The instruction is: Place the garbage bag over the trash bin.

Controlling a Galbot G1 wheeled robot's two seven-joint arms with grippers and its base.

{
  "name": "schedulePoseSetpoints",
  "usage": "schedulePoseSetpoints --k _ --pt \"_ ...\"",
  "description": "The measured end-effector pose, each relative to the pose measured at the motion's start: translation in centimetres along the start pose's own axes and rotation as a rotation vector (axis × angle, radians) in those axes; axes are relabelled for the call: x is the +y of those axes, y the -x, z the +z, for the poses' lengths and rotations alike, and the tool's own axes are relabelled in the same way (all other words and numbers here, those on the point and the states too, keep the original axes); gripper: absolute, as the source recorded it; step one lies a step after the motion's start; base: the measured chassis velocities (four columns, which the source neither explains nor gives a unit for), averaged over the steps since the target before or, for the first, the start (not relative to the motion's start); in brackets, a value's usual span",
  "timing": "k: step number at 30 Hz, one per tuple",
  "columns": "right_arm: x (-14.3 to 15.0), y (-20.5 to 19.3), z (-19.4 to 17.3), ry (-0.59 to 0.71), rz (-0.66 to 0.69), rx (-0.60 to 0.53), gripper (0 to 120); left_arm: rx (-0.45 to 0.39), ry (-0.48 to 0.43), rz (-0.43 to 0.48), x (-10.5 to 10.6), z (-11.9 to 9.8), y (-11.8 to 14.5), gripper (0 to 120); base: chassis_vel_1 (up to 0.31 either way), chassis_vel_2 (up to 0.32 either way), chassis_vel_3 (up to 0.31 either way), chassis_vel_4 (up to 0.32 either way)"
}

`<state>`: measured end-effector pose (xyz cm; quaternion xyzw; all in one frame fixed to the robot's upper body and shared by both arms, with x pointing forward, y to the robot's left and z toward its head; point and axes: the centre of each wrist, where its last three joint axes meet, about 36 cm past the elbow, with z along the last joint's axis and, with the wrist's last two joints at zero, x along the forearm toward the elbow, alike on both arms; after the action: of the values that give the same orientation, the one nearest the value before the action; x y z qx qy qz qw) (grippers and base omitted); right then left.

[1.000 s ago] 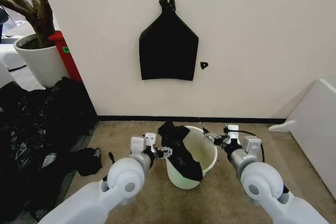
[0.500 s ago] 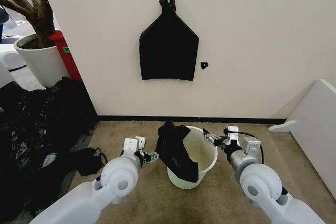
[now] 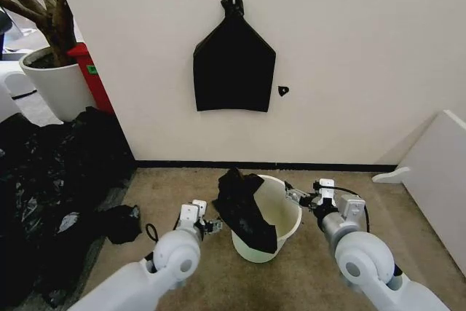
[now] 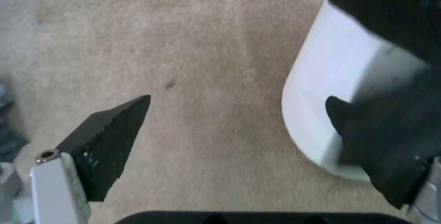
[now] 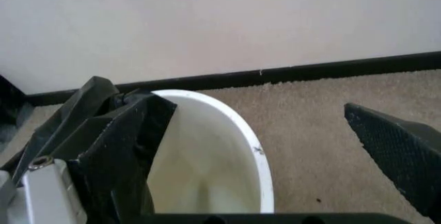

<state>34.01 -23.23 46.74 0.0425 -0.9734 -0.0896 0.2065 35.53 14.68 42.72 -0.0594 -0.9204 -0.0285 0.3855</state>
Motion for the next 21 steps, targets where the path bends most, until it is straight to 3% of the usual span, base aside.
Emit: schedulePoseSetpoints --k 4,6,9,12,21 --pt "0.1 -0.3 -0.2 0.008 -0.002 -0.008 100 0.037 0.026 -0.1 3.8 1.3 -2.9 100 0.0 0.0 0.0 0.0" --pt "0.1 -0.4 -0.2 0.009 -0.001 -0.01 100 0.03 0.026 -0.108 4.5 1.5 -3.3 100 0.0 0.0 0.0 0.0" --pt "0.0 -0.5 -0.1 0.011 0.002 -0.013 100 -0.082 -0.021 -0.061 6.6 1.4 -4.1 100 0.0 0.0 0.0 0.0" --pt "0.2 -0.5 0.1 0.008 0.0 -0.012 100 -0.186 -0.087 0.016 7.1 0.6 -3.1 100 0.0 0.0 0.0 0.0" --pt "0.5 -0.8 0.8 0.0 -0.005 0.001 100 -0.204 -0.138 0.162 5.9 0.4 -0.6 100 0.0 0.0 0.0 0.0"
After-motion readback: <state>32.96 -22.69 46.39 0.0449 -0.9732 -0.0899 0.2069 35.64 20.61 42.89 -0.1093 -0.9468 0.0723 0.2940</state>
